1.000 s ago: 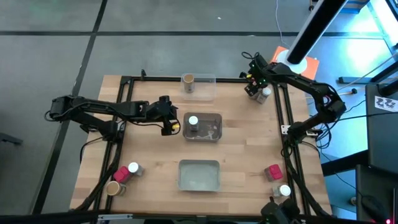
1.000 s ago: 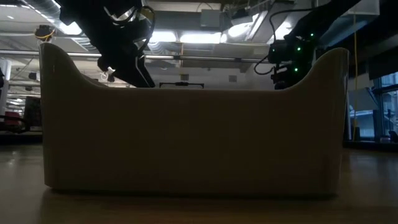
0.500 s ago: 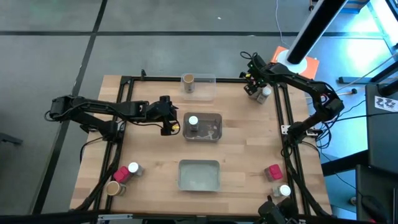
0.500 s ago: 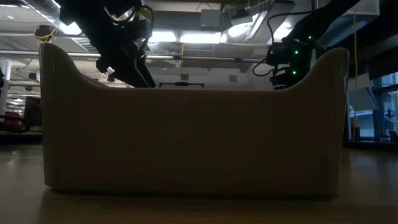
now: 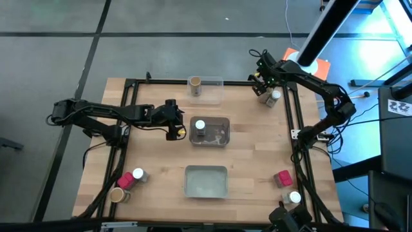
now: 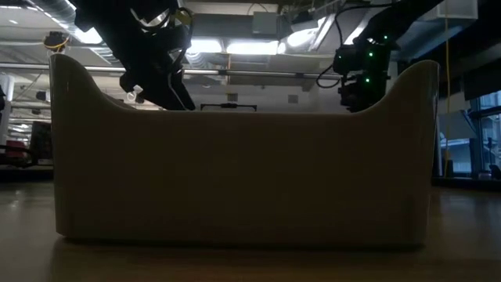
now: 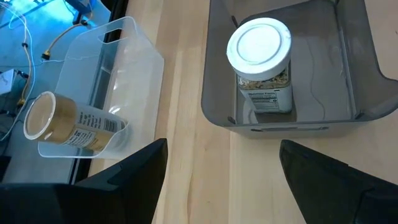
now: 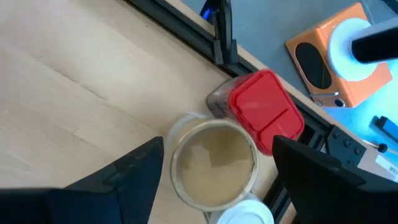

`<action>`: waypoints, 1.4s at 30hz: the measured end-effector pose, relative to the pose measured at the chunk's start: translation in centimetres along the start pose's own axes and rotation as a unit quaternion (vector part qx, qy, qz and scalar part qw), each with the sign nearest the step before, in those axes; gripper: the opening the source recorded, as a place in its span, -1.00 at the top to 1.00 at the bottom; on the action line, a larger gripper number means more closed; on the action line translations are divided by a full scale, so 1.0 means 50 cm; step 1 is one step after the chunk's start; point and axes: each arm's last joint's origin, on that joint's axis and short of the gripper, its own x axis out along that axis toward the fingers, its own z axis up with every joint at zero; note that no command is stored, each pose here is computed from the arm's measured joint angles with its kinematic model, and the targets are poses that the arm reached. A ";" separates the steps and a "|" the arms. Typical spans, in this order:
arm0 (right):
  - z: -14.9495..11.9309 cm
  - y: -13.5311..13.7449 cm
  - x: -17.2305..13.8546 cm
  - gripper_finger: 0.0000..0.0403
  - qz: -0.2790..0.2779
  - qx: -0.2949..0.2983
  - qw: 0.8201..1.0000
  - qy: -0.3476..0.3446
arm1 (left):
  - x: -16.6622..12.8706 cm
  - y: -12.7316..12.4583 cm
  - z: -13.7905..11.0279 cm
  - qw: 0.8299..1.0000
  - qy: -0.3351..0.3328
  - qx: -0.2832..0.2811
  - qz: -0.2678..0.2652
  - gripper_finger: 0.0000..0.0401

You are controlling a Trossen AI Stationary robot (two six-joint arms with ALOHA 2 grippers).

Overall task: Sort spices by type
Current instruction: Put the top gold seasoning bottle into the transparent bin

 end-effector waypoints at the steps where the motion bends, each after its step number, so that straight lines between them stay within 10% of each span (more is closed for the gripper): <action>1: -0.001 0.000 0.000 -0.48 0.000 -0.001 1.000 0.003 | 0.000 0.000 0.000 1.000 0.000 0.000 0.000 -0.47; 33: -0.014 -0.001 0.009 -0.49 -0.018 0.021 0.999 0.024 | 0.000 0.000 0.000 1.000 -0.001 0.011 0.000 -0.47; 42: -0.013 0.000 0.008 -0.95 -0.005 0.010 1.000 0.024 | 0.000 0.000 0.000 1.000 -0.001 0.014 0.000 -0.47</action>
